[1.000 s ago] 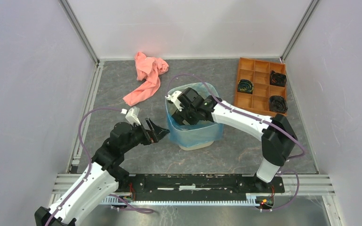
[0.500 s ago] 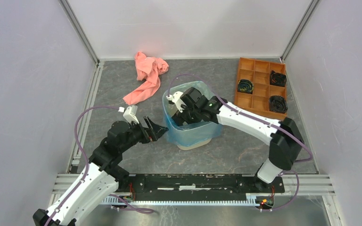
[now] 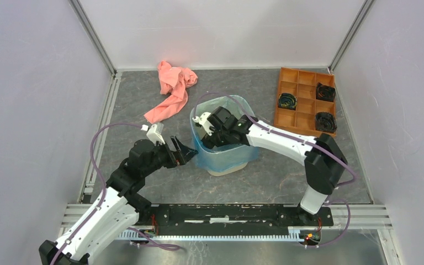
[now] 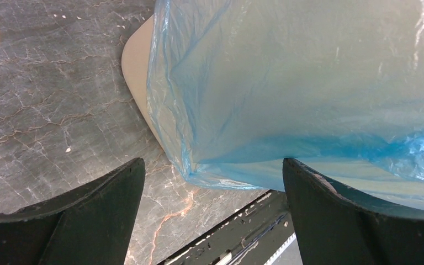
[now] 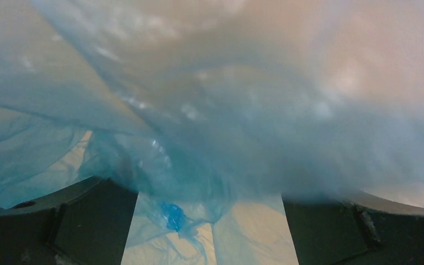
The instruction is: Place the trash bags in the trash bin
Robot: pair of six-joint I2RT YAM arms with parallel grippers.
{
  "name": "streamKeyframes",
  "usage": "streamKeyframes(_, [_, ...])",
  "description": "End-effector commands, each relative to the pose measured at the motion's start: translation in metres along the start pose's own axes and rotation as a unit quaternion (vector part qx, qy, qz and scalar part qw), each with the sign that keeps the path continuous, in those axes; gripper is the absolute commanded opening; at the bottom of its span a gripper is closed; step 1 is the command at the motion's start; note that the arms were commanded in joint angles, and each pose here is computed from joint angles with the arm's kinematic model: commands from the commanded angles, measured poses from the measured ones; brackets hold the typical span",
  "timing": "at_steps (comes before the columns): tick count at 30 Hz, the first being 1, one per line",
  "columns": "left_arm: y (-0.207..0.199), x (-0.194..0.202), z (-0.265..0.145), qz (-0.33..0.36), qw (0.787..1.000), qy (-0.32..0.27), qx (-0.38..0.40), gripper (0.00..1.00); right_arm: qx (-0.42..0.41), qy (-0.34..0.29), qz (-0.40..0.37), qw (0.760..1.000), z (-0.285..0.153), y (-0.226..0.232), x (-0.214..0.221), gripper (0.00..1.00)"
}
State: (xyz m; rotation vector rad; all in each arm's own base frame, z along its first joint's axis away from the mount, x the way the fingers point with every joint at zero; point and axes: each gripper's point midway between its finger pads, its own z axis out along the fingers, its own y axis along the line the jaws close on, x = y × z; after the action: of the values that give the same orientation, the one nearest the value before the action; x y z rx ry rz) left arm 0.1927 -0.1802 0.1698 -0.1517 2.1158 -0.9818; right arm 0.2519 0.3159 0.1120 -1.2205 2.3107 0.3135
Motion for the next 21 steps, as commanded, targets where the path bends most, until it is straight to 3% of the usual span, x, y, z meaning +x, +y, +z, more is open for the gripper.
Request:
streamKeyframes(1, [-0.008,-0.017,-0.011,0.038,0.999,-0.027,0.002,1.00,-0.056,-0.008,-0.010,0.998,0.017,0.031,0.000,0.98])
streamKeyframes(6, [-0.006,-0.017,-0.013,0.032,0.999,-0.036,0.001,1.00,-0.116,-0.021,-0.010,0.993,0.004,0.066,-0.006,0.98])
streamKeyframes(11, [-0.007,-0.018,-0.013,0.036,0.999,-0.034,0.000,1.00,-0.027,-0.038,-0.014,0.999,-0.018,0.027,-0.015,0.98])
streamKeyframes(16, [-0.008,-0.019,-0.016,0.036,0.999,-0.035,0.001,1.00,0.004,-0.010,0.000,1.000,-0.003,0.008,0.001,0.98])
streamKeyframes(21, [-0.007,-0.020,-0.022,0.033,0.999,-0.043,-0.003,1.00,-0.073,-0.014,-0.003,0.997,0.018,0.058,0.011,0.98])
